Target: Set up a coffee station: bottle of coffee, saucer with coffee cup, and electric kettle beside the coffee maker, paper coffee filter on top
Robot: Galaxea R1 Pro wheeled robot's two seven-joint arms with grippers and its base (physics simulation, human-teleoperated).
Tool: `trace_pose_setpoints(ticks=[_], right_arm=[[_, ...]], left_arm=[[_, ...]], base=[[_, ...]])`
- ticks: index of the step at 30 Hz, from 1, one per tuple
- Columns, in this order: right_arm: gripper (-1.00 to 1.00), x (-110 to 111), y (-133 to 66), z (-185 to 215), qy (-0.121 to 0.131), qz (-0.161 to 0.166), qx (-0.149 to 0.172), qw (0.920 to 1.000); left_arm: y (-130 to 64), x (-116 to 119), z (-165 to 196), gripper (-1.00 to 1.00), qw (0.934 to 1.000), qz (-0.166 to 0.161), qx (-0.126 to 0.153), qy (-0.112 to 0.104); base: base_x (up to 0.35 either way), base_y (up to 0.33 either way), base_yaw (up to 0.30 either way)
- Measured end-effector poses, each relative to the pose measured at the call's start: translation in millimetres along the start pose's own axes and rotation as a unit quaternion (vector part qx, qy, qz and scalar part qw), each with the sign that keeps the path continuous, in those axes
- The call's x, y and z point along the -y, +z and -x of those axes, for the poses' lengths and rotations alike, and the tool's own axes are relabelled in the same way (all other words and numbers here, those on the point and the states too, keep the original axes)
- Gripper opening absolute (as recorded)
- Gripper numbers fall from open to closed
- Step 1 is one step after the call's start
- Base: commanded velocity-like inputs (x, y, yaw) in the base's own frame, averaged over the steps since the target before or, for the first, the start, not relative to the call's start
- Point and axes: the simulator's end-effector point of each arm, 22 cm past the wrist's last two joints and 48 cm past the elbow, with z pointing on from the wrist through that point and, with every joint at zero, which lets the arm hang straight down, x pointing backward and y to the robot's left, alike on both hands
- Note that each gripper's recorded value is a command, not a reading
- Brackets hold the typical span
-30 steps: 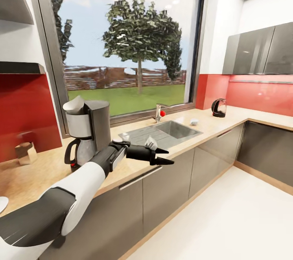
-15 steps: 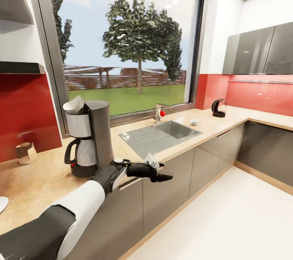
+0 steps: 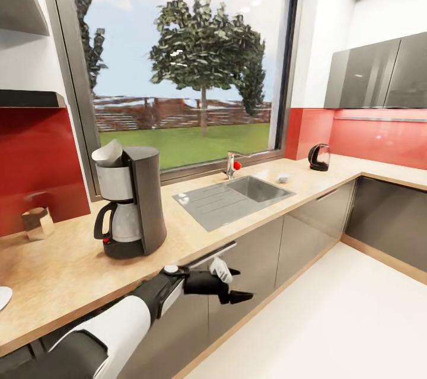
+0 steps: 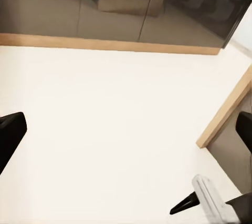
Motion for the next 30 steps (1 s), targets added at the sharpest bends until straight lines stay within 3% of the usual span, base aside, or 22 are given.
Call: trace_pose_setpoints(ticks=[3, 4, 11, 12, 13, 15, 16, 17, 19, 21, 22, 27, 30], right_arm=[[1.0, -0.2, 0.0, 0.0, 0.0, 0.0, 0.0, 1.0], [1.0, -0.3, 0.0, -0.1, 0.0, 0.001, 0.0, 1.0], [1.0, -0.3, 0.0, 0.0, 0.0, 0.001, 0.0, 1.0], [1.0, -0.2, 0.0, 0.0, 0.0, 0.0, 0.0, 1.0], [1.0, -0.1, 0.0, 0.0, 0.0, 0.0, 0.0, 1.0], [1.0, 0.0, 0.0, 0.1, 0.001, 0.0, 0.0, 1.0], [1.0, 0.2, -0.1, 0.0, 0.001, 0.0, 0.0, 1.0], [1.0, 0.8, -0.2, 0.3, 0.001, 0.0, 0.001, 1.0], [1.0, 1.8, -0.4, 0.7, 0.001, 0.0, 0.001, 1.0], [1.0, 2.0, -0.4, 1.2, 0.001, 0.0, 0.002, 1.0], [1.0, 2.1, -0.4, 1.4, 0.001, 0.0, 0.002, 1.0], [1.0, 2.1, -0.4, 1.6, 0.001, 0.0, 0.002, 1.0], [1.0, 2.1, -0.4, 1.6, 0.001, 0.0, 0.002, 1.0]], left_arm=[[-2.7, 2.4, -27.6, 1.0, 1.0, 0.001, -0.003, -0.008], [-7.2, 3.7, -56.6, 1.0, 0.9996, 0.006, -0.013, -0.022], [-11.3, 14.5, -105.1, 1.0, 0.9967, 0.017, -0.024, -0.076], [-11.2, 20.7, -117.0, 1.0, 0.9954, 0.019, -0.019, -0.092], [-25.1, 19.8, -139.9, 1.0, 0.9929, 0.033, -0.016, -0.113], [-36.1, 22.5, -162.0, 1.0, 0.99, 0.044, -0.017, -0.133], [-45.0, 30.1, -187.0, 1.0, 0.9868, 0.051, -0.022, -0.152], [-53.7, 41.9, -223.0, 1.0, 0.9807, 0.069, -0.032, -0.18], [-61.4, 37.7, -259.5, 1.0, 0.9694, 0.129, -0.048, -0.203], [-62.7, 29.1, -265.9, 1.0, 0.9641, 0.159, -0.052, -0.207], [-59.3, 15.3, -270.5, 1.0, 0.9548, 0.205, -0.057, -0.207], [-53.0, 4.0, -272.3, 1.0, 0.9433, 0.251, -0.06, -0.209], [-52.5, 3.1, -273.5, 1.0, 0.9412, 0.257, -0.06, -0.211]], base=[[0.0, 0.0, 0.0], [0.0, 0.0, 0.0], [0.0, 0.0, 0.0], [0.0, 0.0, 0.0], [0.0, 0.0, 0.0], [0.0, 0.0, 0.0], [0.0, 0.0, 0.0], [0.0, 0.0, 0.0], [0.0, 0.0, 0.0], [0.0, 0.0, 0.0], [0.0, 0.0, 0.0], [0.0, 0.0, 0.0], [0.0, 0.0, 0.0]])
